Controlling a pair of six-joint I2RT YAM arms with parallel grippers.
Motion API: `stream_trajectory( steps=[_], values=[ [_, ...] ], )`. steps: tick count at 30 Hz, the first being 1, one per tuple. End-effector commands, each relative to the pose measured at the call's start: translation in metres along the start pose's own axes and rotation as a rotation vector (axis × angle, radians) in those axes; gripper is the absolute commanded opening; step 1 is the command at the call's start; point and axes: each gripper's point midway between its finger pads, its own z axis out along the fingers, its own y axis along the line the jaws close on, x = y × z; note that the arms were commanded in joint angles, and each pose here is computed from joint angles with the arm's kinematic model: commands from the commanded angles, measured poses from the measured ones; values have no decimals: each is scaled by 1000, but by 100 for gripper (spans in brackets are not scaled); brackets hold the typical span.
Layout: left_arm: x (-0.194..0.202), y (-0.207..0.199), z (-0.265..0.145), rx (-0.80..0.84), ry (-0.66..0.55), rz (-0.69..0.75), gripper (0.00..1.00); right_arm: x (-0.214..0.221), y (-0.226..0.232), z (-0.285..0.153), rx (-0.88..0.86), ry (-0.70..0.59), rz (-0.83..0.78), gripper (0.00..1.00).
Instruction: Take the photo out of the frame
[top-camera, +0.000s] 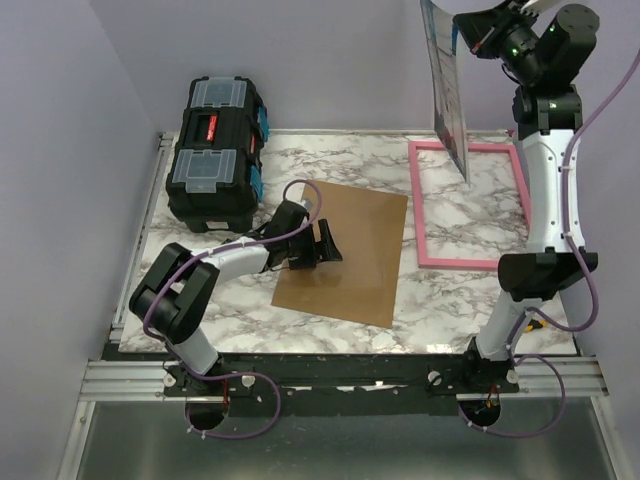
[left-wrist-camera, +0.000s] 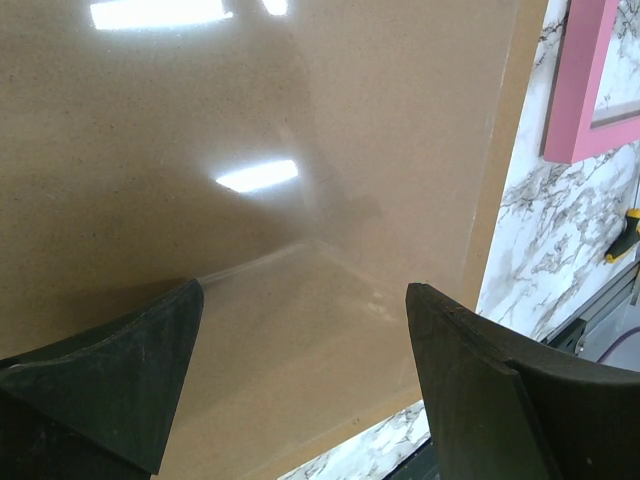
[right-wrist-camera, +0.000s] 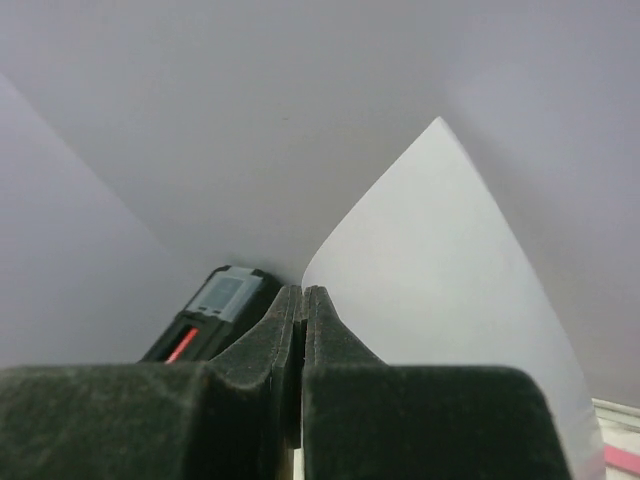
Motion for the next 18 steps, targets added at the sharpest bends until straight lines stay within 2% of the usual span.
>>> stream_trajectory(
  steps=[1, 5, 9, 13, 18],
  values=[
    [11, -6, -2, 0, 55, 8, 86, -19, 52, -28, -175, -22, 55, 0],
    [-2, -30, -19, 56, 9, 21, 86, -17, 83, -45, -260, -1, 146, 1],
    [-19, -61, -64, 131, -94, 39, 86, 1, 119, -60, -348, 55, 259, 1],
    [-37, -78, -131, 148, -266, 81, 88, 31, 166, -70, -429, 159, 390, 1],
    [-44, -69, -228, 119, -514, 96, 91, 54, 225, -91, -516, 218, 538, 1]
  ],
)
